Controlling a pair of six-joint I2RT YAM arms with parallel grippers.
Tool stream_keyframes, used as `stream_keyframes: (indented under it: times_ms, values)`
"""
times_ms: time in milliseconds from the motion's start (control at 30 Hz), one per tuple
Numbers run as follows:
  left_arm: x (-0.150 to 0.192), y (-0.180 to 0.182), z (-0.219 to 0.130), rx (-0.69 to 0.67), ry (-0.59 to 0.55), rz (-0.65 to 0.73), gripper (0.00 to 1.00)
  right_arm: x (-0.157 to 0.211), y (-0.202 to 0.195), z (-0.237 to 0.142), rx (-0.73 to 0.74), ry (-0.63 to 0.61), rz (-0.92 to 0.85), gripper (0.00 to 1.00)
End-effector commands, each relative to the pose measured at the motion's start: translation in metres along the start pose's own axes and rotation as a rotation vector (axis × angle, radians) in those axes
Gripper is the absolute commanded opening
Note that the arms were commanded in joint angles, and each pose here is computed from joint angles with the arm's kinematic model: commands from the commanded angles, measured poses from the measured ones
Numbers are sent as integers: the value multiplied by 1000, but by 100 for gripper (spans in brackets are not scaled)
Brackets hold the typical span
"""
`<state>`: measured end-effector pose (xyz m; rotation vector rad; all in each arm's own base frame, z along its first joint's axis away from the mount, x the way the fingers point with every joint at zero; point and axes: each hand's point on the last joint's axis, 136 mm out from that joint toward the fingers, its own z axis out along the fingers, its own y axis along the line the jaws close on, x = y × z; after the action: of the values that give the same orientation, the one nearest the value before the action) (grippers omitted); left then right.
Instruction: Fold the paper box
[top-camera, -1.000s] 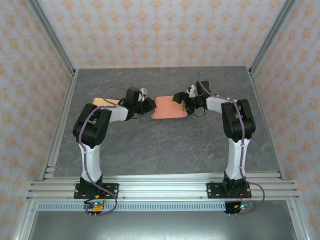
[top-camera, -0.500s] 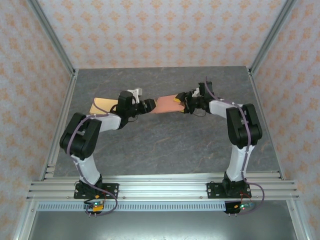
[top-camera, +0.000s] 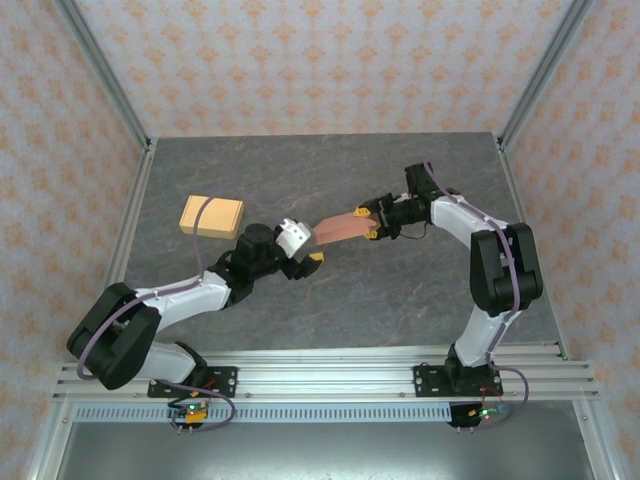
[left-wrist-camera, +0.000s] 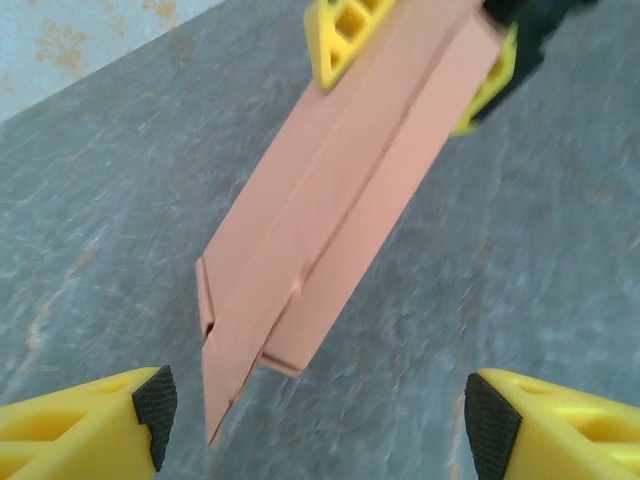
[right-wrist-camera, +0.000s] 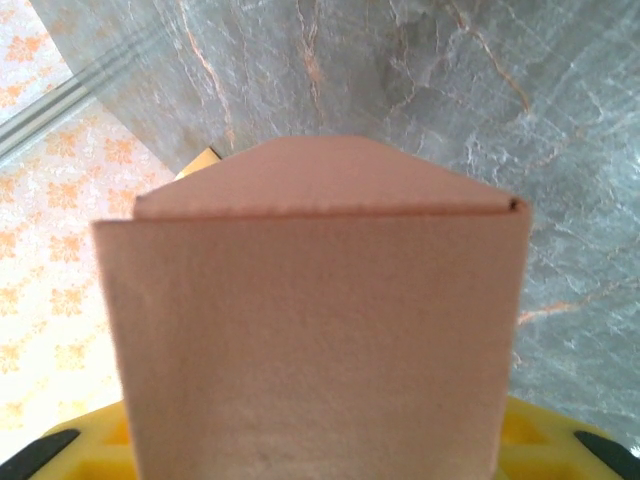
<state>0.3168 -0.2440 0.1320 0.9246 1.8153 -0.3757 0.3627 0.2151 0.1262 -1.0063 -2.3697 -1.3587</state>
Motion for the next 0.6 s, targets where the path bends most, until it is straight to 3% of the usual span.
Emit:
stream_keyframes:
  times_ms: [0,100,300,567]
  values:
    - [6,12,5,-103,106,257,78,20,-8,-7,38,67,88,44]
    - [11,17,20,-143,166,324,78,21,-11,-6,39,77,93,44]
    - [6,19,45,-148,152,337,74,23,-11,-7,29,74,97,44]
    - [18,1,59,-29,220,396,49,22,-1,-7,-6,67,104,45]
